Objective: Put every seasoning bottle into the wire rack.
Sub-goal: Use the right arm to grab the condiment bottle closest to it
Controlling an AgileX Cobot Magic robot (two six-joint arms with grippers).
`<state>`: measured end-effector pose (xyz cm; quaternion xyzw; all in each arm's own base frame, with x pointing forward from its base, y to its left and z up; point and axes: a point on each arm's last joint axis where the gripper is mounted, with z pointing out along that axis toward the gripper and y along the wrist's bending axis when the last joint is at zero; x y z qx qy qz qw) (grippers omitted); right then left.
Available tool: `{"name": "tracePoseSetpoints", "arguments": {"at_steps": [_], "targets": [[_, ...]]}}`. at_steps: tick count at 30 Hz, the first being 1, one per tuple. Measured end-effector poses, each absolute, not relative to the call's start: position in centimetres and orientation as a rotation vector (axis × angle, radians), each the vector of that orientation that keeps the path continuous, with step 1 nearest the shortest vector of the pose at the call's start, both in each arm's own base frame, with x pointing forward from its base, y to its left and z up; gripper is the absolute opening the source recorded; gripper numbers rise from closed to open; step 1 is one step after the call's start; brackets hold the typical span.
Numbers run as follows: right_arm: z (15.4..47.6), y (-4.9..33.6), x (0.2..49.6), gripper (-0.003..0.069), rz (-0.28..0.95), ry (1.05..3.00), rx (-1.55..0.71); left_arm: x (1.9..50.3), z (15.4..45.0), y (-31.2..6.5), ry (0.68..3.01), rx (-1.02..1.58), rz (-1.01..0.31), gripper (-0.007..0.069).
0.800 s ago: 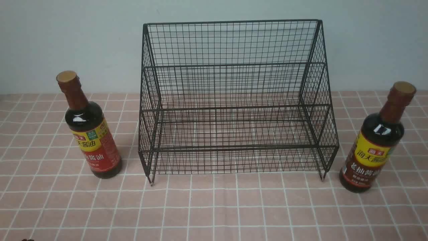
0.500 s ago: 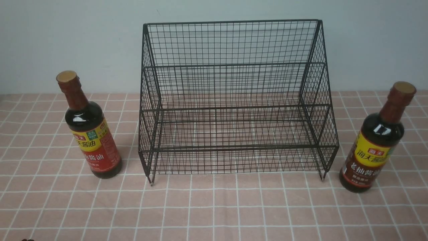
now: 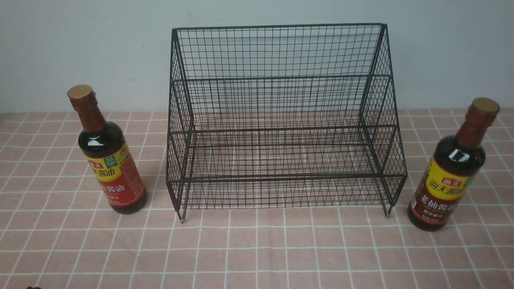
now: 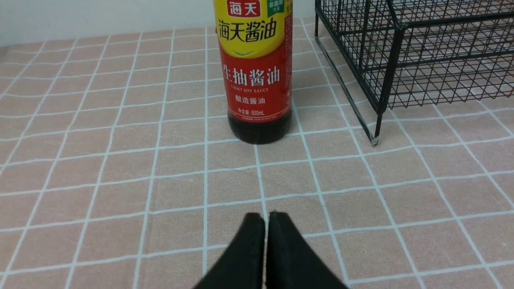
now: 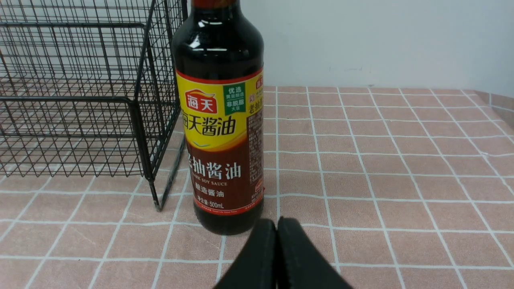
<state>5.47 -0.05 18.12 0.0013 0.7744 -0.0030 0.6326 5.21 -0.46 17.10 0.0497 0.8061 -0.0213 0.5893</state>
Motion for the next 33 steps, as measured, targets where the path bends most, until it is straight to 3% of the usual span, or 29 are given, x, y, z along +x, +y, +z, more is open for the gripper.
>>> {"name": "tracePoseSetpoints", "arguments": {"at_steps": [6,14,21,26,30,33], "targets": [[18.4,0.1,5.5,-0.0014,0.056,1.736,0.052,5.2,17.1,-0.5,1.877,0.116,-0.050,-0.0007],[21.0,-0.2,5.6,-0.0014,0.428,1.395,0.413,5.2,17.1,-0.5,1.877,0.116,-0.050,-0.0007],[21.3,-0.3,5.5,-0.0014,0.373,1.363,0.353,5.2,17.1,-0.5,1.877,0.116,-0.050,-0.0007],[22.6,-0.3,5.3,-0.0014,0.413,1.282,0.363,5.2,17.1,-0.5,1.877,0.116,-0.050,-0.0007],[27.4,-0.1,6.0,-0.0014,0.305,1.248,0.242,5.2,17.1,-0.5,1.877,0.116,-0.050,-0.0007],[29.3,0.0,8.2,0.0001,0.214,1.321,0.163,5.2,17.1,-0.5,1.877,0.116,-0.050,-0.0007]]}}
